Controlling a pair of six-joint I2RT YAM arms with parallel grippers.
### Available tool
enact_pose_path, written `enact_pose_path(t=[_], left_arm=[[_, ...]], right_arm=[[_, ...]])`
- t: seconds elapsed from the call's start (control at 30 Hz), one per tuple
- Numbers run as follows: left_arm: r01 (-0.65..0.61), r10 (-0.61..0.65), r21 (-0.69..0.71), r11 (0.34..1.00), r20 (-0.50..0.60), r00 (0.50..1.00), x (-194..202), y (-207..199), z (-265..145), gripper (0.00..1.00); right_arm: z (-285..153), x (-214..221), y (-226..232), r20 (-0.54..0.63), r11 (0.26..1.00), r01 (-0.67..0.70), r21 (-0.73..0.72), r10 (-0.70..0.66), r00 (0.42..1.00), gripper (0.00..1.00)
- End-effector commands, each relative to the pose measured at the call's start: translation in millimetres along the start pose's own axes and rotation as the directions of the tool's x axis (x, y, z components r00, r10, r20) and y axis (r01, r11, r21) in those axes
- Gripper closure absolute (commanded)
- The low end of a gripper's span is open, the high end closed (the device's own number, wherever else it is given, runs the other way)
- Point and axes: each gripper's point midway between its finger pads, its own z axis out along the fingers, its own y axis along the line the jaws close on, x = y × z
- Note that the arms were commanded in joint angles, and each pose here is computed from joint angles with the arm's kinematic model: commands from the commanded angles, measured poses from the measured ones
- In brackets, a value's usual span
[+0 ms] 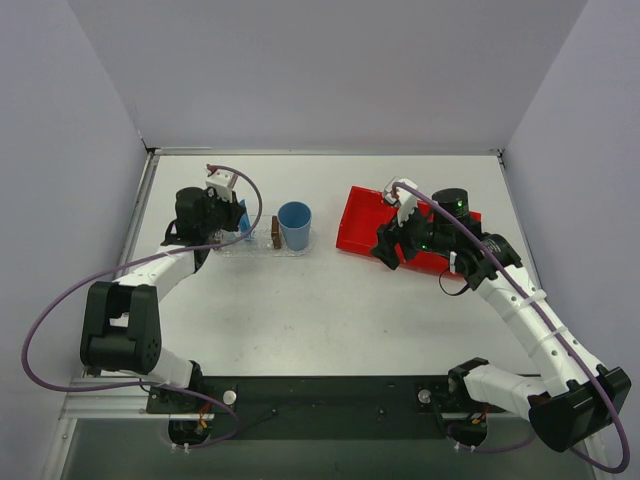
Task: Prepare toiletry sets of a toothbrush and toothpaste on the tray
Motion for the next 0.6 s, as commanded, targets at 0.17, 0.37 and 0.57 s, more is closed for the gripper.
enact_pose_path(t=[0.17,0.37,0.57], left_arm=[[-0.035,0.035,0.001,0.999,0.045,0.998,-21.5,1.7,-2.8,0.80],[-0.036,0.036,-0.001,0.999,0.047,0.998,-24.0,1.8,-4.9,0.72],[-0.046,0.046,-0.002,0.999,0.058,0.997,-31.2,0.7,-8.2,0.60]], right_arm=[[-0.6,-7.2,0.4,0.036,1.000,0.023,-0.012,-0.023,0.999,0.39],[-0.5,-6.3,0.7,0.035,1.000,0.023,-0.013,-0.022,0.999,0.39],[-1.0,-5.9,0.4,0.036,1.000,0.023,-0.011,-0.022,0.999,0.39]])
